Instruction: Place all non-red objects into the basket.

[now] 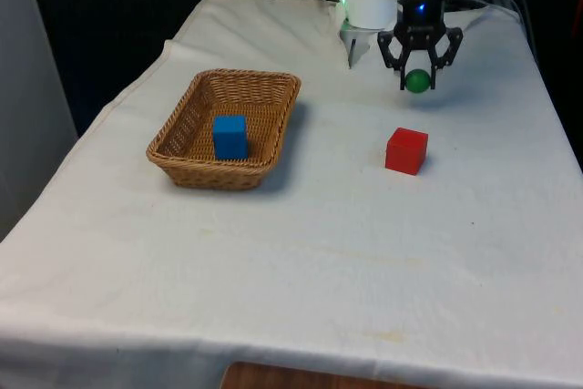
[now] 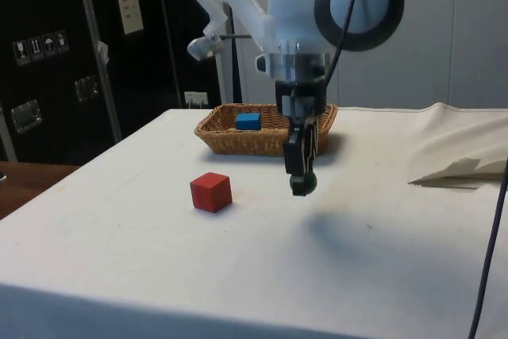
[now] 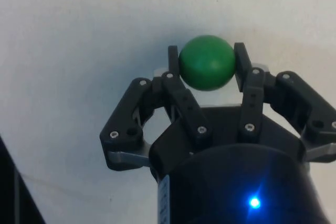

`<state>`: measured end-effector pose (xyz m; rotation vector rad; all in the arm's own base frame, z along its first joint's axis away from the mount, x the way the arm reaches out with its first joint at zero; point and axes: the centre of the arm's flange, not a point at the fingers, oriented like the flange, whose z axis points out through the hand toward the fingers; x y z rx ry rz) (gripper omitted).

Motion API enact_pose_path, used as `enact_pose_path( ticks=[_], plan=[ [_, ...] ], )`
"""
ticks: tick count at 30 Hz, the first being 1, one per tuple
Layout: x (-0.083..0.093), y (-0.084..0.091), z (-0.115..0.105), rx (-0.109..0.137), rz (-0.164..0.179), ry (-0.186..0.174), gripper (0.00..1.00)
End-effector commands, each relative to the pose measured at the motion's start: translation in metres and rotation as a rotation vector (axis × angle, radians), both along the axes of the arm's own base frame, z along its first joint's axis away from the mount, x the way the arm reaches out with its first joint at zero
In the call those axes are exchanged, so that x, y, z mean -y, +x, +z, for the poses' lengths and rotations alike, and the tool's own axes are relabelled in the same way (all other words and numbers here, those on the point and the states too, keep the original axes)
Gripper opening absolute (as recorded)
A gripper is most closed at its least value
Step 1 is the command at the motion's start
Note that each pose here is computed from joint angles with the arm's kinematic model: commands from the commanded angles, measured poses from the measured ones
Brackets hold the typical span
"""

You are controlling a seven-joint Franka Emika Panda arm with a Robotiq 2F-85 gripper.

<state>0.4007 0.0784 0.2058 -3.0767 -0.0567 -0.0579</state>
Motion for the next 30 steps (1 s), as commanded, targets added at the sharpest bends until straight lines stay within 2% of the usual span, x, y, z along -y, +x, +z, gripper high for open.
enact_pose_path(
  ticks=[1, 3, 9, 10, 14, 17, 24, 27, 30],
  plan=[
    [0.0, -0.001, 0.006, -0.002, -0.004, -0.001, 0.44],
    [0.0, 0.0, 0.007, 0.0, 0.0, 0.003, 0.44],
    [-0.001, 0.001, 0.037, 0.002, -0.005, 0.009, 0.44],
    [-0.002, 0.001, 0.03, 0.005, 0.0, 0.011, 0.44],
    [-0.001, 0.001, 0.052, 0.004, -0.007, 0.014, 0.44],
    [-0.002, 0.001, 0.057, 0.007, -0.002, 0.021, 0.44],
    [-0.002, 0.002, 0.09, 0.01, -0.01, 0.027, 0.44],
    [-0.002, 0.002, 0.092, 0.015, -0.004, 0.034, 0.44],
    [-0.003, 0.004, 0.107, 0.014, -0.01, 0.033, 0.44]
  ],
)
